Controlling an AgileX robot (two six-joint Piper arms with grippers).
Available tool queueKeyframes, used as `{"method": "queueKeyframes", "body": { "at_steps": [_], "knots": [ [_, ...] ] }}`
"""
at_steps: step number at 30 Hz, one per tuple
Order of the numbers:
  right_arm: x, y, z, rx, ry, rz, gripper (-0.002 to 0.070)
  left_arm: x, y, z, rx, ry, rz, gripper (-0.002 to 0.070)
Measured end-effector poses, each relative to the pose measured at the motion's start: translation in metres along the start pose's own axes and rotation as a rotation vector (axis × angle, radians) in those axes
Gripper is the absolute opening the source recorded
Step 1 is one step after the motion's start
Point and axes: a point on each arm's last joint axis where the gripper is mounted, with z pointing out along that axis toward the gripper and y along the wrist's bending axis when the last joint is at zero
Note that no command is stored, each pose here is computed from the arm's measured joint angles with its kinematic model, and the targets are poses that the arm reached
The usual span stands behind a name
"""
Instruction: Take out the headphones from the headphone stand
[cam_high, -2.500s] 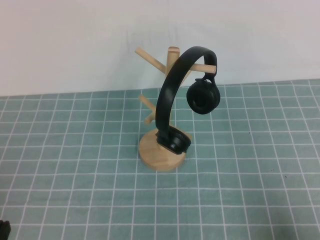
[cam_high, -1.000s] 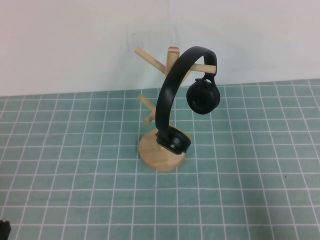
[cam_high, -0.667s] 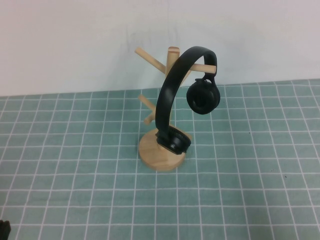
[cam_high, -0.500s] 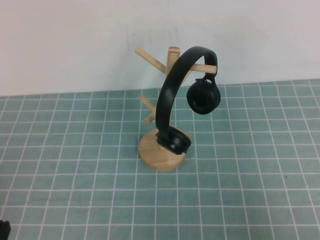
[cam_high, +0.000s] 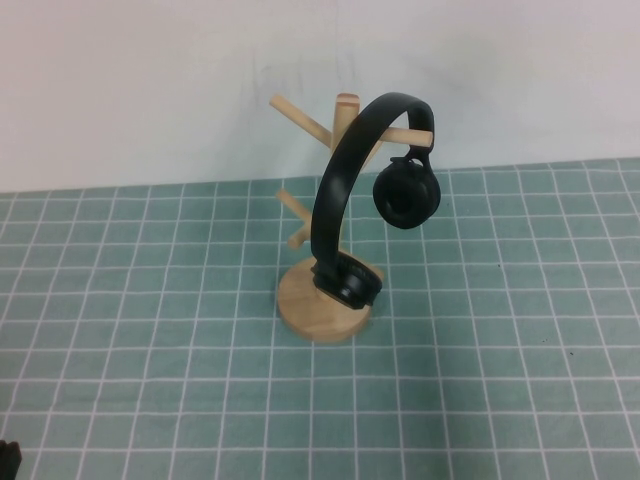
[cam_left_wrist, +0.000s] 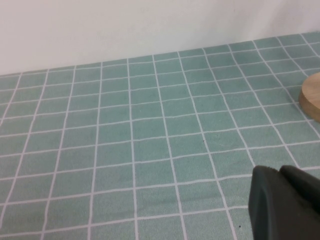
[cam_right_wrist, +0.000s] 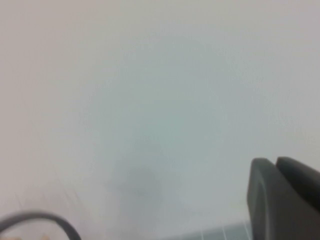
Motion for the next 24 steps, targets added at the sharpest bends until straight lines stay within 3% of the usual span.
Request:
{"method": "queueKeyframes", "body": {
  "at_steps": [5, 11, 14, 18, 24],
  "knots": [
    [0.025, -0.003, 0.033, 0.030, 0.204, 0.124, -0.0008, 0.000, 0.000, 0.000, 0.000, 0.000, 0.000, -0.0006],
    [0.088, -0.005, 0.071, 0.043, 0.655, 0.174, -0.0006, 0.000, 0.000, 0.000, 0.000, 0.000, 0.000, -0.0006],
    [0.109, 0.001, 0.086, -0.048, 0.800, 0.191, -0.0006, 0.000, 0.000, 0.000, 0.000, 0.000, 0.000, -0.0006],
    [0.130, 0.016, 0.106, -0.253, 0.890, 0.246, -0.0006, 0.000, 0.000, 0.000, 0.000, 0.000, 0.000, -0.0006],
    [0.141, 0.055, 0.126, -0.575, 0.777, 0.249, -0.0003, 0.000, 0.000, 0.000, 0.000, 0.000, 0.000, -0.0006]
  ]
}}
